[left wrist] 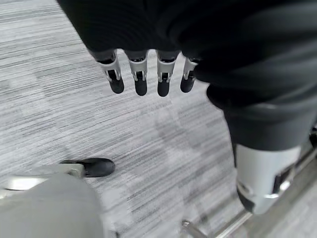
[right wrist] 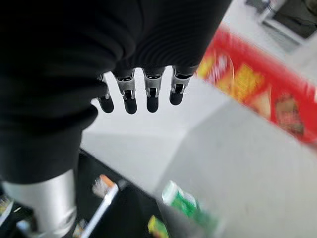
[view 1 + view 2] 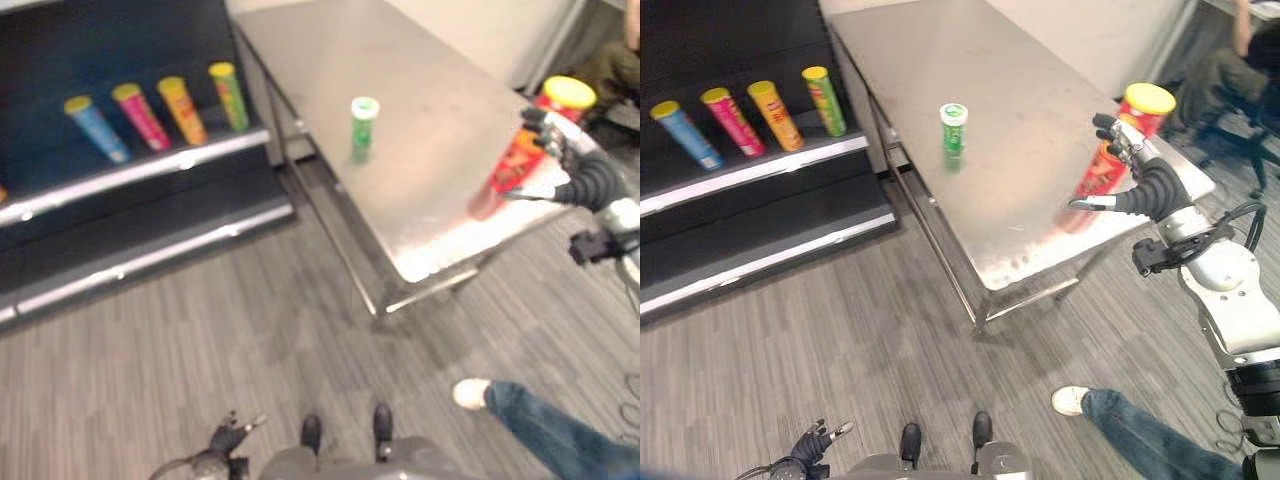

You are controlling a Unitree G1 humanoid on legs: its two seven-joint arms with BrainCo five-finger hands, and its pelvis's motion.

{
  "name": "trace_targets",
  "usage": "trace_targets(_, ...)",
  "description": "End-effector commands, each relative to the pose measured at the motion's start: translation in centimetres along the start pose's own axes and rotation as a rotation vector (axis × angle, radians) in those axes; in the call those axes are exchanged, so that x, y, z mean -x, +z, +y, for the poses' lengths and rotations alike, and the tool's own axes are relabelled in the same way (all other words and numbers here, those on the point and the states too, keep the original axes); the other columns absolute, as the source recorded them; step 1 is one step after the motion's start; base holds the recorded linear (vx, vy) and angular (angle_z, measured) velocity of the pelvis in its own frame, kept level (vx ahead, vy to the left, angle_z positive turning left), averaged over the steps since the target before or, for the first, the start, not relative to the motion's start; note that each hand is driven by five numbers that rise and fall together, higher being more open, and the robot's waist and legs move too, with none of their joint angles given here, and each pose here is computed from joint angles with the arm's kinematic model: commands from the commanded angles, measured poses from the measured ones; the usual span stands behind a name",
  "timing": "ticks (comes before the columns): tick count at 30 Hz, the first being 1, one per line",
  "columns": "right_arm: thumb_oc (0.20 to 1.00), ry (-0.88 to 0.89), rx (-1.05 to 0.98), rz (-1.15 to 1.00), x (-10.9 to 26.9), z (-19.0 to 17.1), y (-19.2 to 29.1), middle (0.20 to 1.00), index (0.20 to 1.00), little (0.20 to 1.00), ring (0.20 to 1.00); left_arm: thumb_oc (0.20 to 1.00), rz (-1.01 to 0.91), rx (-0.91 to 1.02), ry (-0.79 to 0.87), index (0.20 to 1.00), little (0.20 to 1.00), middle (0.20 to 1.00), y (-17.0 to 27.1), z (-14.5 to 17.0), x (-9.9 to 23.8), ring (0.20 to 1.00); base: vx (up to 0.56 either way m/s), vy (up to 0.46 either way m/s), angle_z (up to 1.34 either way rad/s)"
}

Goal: Put the goods on the table back onto the shelves and tidy them up.

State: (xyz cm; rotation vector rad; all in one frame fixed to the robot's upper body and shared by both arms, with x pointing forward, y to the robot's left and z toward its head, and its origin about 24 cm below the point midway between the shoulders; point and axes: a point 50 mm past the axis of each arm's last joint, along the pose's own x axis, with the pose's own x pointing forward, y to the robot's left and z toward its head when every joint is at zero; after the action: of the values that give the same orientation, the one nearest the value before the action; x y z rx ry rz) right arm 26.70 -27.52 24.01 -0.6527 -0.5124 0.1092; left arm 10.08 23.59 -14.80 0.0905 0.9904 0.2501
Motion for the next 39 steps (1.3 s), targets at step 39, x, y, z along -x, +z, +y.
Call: trace_targets(39, 1.0, -0.445, 0.15, 0.157, -0.8, -12.1, -0.9, 1.0, 1.0, 1.0, 1.0, 1.0, -0.149, -0.089, -0.006, 1.0, 1.0, 1.0, 4.0, 2.2, -0.5, 1.0, 0.05, -0.038, 0.08)
